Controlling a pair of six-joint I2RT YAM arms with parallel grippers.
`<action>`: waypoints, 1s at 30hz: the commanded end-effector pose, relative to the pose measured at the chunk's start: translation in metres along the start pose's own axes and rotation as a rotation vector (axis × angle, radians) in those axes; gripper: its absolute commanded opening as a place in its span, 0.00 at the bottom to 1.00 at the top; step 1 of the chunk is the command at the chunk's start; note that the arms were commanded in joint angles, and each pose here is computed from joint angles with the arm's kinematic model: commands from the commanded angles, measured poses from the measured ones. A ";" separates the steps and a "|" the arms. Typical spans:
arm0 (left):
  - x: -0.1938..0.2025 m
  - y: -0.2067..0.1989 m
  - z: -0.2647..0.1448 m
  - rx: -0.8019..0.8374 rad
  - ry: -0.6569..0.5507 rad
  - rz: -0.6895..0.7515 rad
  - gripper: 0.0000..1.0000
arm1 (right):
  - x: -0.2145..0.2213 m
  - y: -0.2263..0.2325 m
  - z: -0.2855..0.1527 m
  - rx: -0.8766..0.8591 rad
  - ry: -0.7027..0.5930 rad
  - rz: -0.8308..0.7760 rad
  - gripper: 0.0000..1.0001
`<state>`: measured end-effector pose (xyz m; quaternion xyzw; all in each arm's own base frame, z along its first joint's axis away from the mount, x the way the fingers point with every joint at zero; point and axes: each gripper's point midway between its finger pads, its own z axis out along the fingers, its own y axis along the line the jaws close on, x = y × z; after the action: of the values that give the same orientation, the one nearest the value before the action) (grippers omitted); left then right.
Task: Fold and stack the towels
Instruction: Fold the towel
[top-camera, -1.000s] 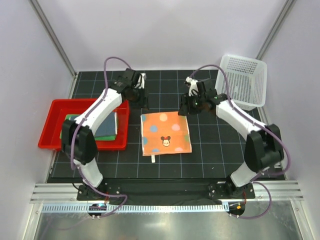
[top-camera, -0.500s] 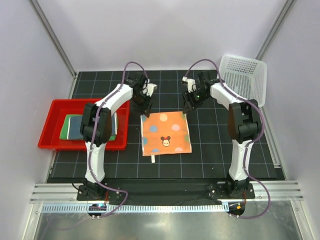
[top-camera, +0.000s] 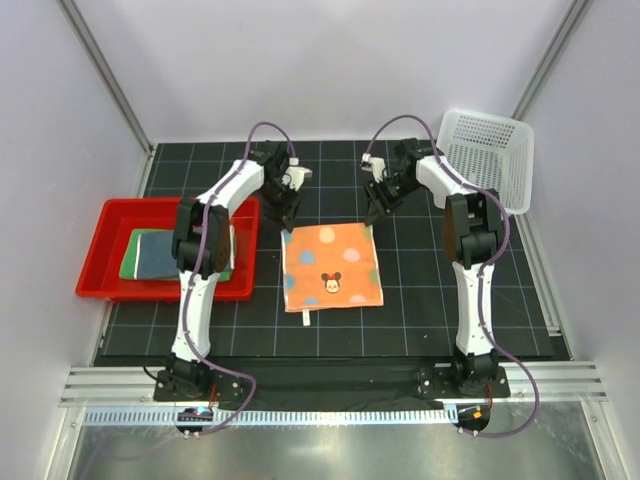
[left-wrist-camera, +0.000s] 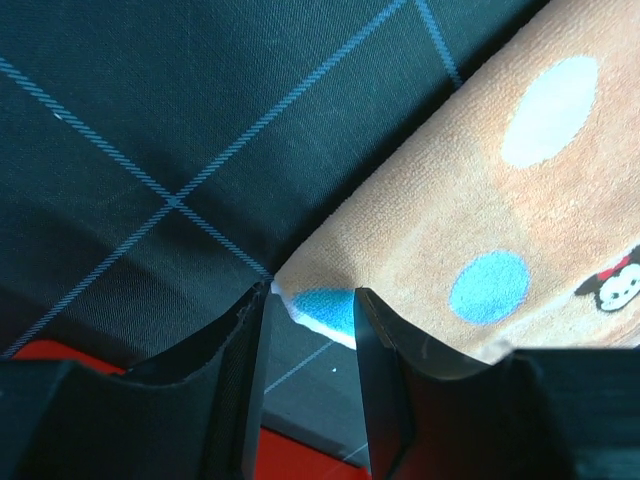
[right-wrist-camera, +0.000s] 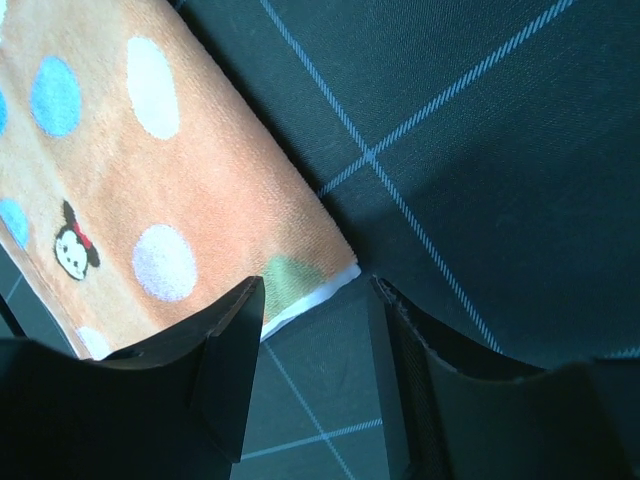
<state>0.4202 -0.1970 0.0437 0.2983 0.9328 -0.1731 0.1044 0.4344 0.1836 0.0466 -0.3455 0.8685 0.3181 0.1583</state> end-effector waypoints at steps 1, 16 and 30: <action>-0.001 -0.003 -0.014 0.052 0.002 0.035 0.42 | 0.001 0.008 0.000 -0.063 0.016 -0.026 0.52; 0.004 0.006 0.001 0.088 0.051 0.048 0.27 | 0.000 0.000 0.017 -0.112 0.004 -0.034 0.40; 0.002 0.022 -0.001 0.020 0.063 0.078 0.47 | -0.004 -0.009 0.022 -0.107 0.001 -0.047 0.38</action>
<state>0.4220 -0.1844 0.0278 0.3294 0.9251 -0.1785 0.0623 0.4398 0.1942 0.0274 -0.3610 0.8493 0.3594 0.1387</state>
